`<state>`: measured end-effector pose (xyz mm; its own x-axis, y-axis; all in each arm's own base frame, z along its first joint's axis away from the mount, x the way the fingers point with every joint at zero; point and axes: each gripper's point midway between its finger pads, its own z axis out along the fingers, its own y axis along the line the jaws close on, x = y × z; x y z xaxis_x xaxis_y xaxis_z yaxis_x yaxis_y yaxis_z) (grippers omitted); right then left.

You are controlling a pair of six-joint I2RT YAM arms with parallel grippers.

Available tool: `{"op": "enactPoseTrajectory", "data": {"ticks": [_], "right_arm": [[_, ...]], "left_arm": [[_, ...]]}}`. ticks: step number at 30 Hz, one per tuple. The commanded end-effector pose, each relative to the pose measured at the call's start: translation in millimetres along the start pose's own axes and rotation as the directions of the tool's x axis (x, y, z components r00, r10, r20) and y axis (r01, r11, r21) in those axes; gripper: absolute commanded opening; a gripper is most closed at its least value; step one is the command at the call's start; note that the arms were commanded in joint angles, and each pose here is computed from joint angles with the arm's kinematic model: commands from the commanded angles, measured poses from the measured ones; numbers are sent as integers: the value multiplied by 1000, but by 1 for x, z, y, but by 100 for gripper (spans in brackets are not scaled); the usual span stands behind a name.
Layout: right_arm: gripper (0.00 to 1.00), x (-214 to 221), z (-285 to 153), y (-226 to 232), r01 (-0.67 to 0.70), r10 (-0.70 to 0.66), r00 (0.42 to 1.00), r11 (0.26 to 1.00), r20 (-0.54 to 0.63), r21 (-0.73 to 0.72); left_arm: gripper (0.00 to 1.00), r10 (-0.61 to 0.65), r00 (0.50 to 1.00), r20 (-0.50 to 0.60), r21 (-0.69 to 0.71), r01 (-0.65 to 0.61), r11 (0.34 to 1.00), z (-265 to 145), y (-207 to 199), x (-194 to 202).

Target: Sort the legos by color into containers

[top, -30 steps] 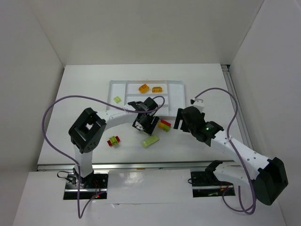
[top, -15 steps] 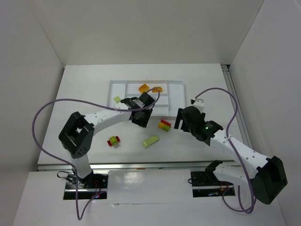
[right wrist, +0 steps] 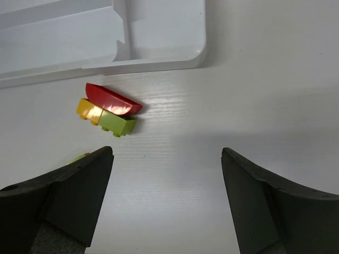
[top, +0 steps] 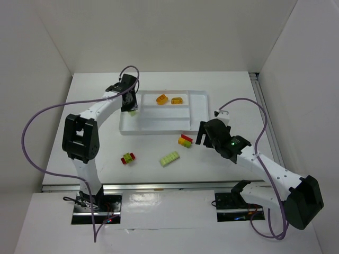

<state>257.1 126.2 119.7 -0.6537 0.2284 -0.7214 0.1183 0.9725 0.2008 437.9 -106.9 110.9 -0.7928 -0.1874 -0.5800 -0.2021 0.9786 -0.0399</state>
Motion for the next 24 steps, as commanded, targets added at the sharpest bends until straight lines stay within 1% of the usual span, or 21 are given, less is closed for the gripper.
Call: {"op": "enactPoseTrajectory", "data": {"ticks": [1,2,4,5,6,7,9,10,11,12,13,14,15,16,17,18,19,20,21,22,24], "right_arm": [[90,-8,2,2,-8,8,999,1000,37,-8],[90,-8,2,2,1,-1,999,1000,37,-8],[90,-6,1,8,12,-11,1000,999,22,-42],[90,-5,1,9,26,-26,1000,998,14,-54],[90,-3,2,13,29,-29,1000,997,0,-65],[90,1,3,19,28,-30,999,995,-22,-96],[91,9,7,23,71,-78,995,990,-55,-120],[91,16,6,36,88,-107,990,977,-87,-195],[91,21,11,42,131,-159,981,966,-109,-225],[91,29,11,46,148,-185,973,958,-136,-247],[91,36,9,57,176,-224,964,944,-147,-280],[91,49,12,57,208,-264,948,937,-180,-279],[91,52,11,64,221,-281,942,930,-182,-293],[91,59,7,72,243,-312,931,917,-190,-315],[91,63,6,79,248,-324,926,908,-192,-337],[93,69,6,85,239,-326,923,902,-204,-360],[93,72,2,93,241,-337,920,889,-199,-389],[94,72,4,94,225,-321,925,895,-206,-386],[94,73,5,96,208,-304,929,900,-213,-382],[94,72,6,96,197,-290,933,907,-214,-372],[94,64,11,87,201,-267,944,931,-194,-303]], "left_arm": [[2,-47,999,-12,14,47,999,15,-5,-11],[25,-48,999,-3,6,48,999,17,-5,-15],[57,-54,998,-8,-8,54,998,21,-4,-13],[70,-65,998,-8,-8,65,998,21,-4,-13],[89,-65,998,-8,-8,65,998,21,-4,-13],[94,-68,998,3,-3,68,998,17,-4,-16],[95,-49,998,31,14,48,999,4,-12,-21],[95,-50,998,40,6,50,999,-1,-9,-23],[95,-2,998,62,12,1,1000,-18,-18,-21],[95,22,994,107,-27,-20,999,-27,-16,-27],[94,68,991,111,-28,-66,997,-37,-27,-18],[92,97,990,101,-23,-95,995,-44,-29,-8],[92,99,987,125,-1,-100,995,-59,-33,-9],[90,106,987,121,26,-110,994,-65,-37,-3],[89,130,987,99,52,-136,989,-69,-43,12],[87,141,985,102,87,-150,985,-74,-49,16],[87,159,982,102,151,-174,973,-87,-57,21],[84,175,978,111,183,-193,964,-92,-64,24],[84,242,964,107,220,-260,940,-96,-72,37],[84,270,958,100,266,-287,920,-101,-79,45],[83,322,942,94,294,-335,895,-105,-81,59]]}}
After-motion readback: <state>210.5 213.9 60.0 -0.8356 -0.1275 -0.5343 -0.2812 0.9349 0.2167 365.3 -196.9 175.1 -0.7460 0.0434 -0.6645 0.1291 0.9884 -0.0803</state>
